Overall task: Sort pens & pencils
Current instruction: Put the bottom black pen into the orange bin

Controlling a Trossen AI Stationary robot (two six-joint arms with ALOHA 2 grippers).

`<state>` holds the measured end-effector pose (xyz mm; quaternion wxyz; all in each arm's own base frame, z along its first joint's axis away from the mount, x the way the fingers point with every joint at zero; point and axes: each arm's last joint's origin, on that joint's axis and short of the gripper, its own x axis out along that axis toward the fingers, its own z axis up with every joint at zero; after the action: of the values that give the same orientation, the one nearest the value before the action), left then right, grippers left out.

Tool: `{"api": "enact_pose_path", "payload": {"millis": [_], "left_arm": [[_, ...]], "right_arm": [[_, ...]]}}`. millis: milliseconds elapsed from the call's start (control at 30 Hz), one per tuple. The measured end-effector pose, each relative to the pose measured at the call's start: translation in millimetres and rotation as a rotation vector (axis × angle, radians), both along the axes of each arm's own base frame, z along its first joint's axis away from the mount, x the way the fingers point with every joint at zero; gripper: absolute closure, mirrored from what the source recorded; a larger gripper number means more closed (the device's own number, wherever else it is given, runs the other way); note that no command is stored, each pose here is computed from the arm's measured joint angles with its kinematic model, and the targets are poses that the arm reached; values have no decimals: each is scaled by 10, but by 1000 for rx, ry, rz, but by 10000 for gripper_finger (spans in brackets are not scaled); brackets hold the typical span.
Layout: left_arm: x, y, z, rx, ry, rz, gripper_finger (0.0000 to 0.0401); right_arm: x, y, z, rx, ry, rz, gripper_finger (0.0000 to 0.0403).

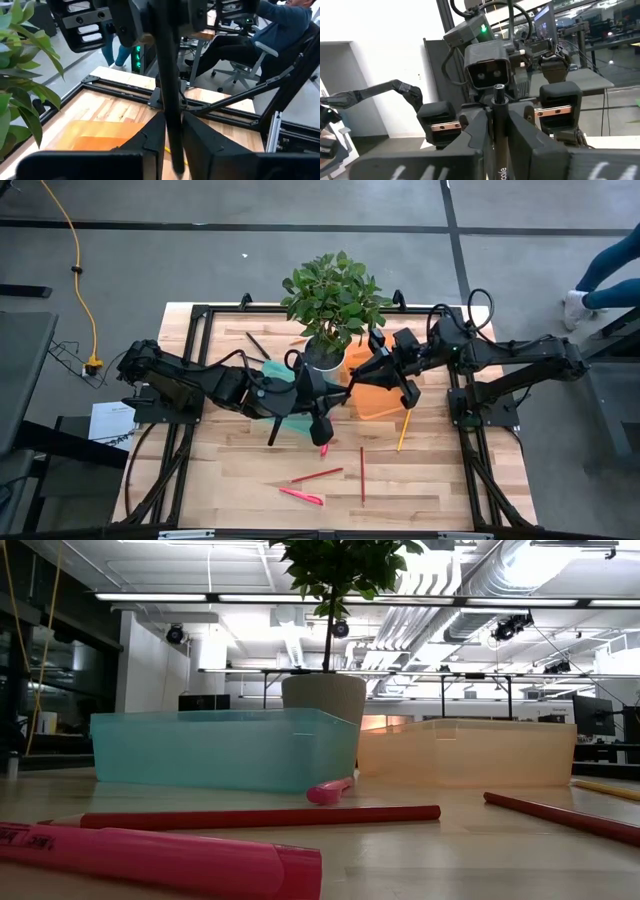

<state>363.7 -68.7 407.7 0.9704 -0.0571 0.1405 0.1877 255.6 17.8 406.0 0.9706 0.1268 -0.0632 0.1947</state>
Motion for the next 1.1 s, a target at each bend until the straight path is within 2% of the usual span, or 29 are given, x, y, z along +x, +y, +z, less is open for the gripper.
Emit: {"api": "enact_pose_path", "payload": {"millis": [233, 367, 667, 833, 1100], "left_arm": [[-12, 0, -44, -4, 42, -6, 265], [-37, 8, -71, -12, 75, 8, 241], [-168, 47, -8, 9, 102, 41, 254], [-257, 73, 52, 19, 106, 61, 265], [-300, 88, 20, 40, 157, 80, 274]], "right_arm": [[-17, 2, 19, 1, -11, 5, 374], [-68, -20, 43, -1, -10, -3, 374], [-380, -159, 81, -54, 77, -121, 375], [-490, -195, -12, -79, 206, -183, 375], [-523, -222, -205, -119, 406, -255, 375]]}}
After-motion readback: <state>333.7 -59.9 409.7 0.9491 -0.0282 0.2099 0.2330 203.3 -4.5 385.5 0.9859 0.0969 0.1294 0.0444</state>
